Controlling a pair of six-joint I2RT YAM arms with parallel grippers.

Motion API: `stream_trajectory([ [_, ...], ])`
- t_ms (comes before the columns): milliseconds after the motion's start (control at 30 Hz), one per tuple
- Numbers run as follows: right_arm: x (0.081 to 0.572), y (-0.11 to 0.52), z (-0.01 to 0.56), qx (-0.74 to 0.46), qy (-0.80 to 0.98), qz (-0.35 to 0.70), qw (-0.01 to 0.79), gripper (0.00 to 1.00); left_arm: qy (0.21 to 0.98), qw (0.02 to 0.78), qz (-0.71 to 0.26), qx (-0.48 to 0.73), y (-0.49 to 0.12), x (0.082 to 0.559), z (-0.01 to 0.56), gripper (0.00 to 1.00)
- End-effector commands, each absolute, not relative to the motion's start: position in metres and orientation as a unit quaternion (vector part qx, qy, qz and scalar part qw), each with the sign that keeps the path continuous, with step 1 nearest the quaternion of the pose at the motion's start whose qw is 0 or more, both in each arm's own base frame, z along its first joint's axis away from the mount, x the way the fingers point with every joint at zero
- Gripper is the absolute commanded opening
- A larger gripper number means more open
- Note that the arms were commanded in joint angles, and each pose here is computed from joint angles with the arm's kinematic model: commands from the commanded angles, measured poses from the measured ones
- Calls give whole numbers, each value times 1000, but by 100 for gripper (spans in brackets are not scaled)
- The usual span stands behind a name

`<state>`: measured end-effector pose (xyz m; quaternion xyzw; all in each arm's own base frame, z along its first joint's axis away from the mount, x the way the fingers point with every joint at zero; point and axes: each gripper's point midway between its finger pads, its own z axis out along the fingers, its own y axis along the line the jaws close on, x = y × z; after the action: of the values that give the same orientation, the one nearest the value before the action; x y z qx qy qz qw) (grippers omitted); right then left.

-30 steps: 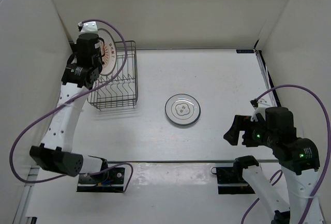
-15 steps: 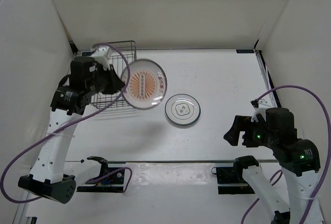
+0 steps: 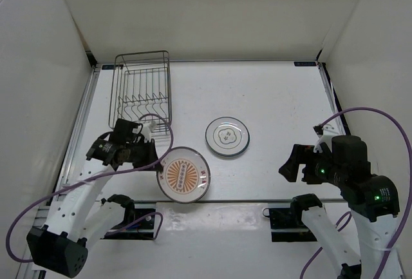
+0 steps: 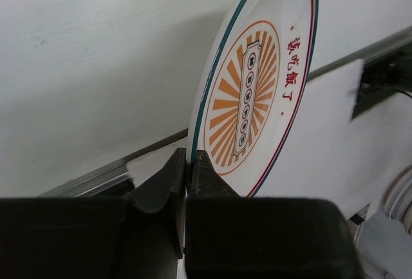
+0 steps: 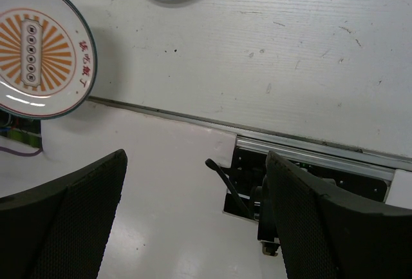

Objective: Unload the plates from the dish rack

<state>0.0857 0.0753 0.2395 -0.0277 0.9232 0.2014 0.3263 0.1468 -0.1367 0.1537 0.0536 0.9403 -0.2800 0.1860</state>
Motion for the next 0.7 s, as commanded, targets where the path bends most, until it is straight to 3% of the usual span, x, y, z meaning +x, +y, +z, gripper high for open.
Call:
stream_trajectory([
  [0, 63, 69, 225, -18, 942, 188, 278, 90, 947, 199, -250, 41, -128, 154, 139, 3],
  [233, 62, 69, 224, -19, 942, 189, 275, 90, 963, 175, -200, 37, -116, 159, 103, 4],
  [567, 63, 69, 224, -19, 942, 189, 277, 90, 981, 148, -118, 53, -106, 166, 77, 23],
  [667, 63, 69, 224, -21, 942, 190, 277, 90, 985, 138, -93, 56, -100, 170, 75, 23],
])
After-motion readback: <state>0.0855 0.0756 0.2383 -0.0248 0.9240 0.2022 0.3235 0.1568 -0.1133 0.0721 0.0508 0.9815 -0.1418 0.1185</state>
